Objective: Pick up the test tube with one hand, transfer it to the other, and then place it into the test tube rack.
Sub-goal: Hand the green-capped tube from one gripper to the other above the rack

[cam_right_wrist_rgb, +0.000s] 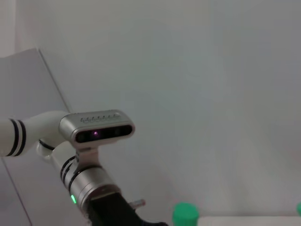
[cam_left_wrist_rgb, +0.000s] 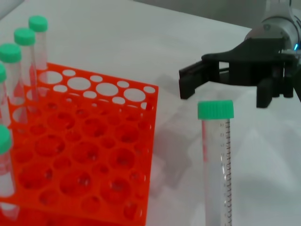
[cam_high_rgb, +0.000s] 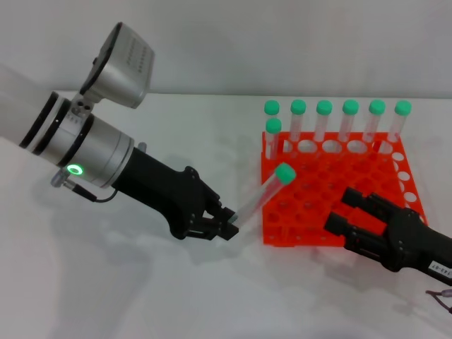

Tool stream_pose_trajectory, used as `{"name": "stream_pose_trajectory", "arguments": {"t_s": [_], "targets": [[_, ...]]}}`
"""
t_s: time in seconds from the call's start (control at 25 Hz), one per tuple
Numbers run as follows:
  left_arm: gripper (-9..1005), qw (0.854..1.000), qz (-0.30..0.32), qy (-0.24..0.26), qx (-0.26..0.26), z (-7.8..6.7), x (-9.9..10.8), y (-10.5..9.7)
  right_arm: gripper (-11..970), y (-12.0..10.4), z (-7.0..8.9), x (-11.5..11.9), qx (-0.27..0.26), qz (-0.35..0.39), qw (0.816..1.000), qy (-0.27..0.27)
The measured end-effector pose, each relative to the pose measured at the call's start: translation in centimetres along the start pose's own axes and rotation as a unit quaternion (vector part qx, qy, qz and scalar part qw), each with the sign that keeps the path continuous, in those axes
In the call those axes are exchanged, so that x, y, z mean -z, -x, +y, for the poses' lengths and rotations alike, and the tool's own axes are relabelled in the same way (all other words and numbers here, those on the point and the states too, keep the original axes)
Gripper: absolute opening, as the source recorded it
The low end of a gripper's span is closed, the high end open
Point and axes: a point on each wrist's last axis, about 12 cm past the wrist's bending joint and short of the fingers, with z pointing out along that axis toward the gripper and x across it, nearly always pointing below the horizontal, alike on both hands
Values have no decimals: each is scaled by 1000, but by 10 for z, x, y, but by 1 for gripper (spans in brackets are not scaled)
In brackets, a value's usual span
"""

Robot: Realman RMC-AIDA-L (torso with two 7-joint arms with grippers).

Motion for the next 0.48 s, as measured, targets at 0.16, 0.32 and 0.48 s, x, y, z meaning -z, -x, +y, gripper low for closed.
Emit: {"name": "stream_pose_trajectory", "arguments": {"t_s": [0.16, 0.32, 0.48], "targets": [[195, 1000, 1, 1, -6, 2, -4, 5, 827, 2, -1, -9, 3, 7, 1000, 10], [195, 1000, -1, -7, -13, 2, -10, 10, 827, 4, -3, -16, 6, 14, 1000, 13], [195, 1000, 1, -14, -16, 2, -18, 14, 827, 5, -5, -20, 9, 18, 1000, 13]]}}
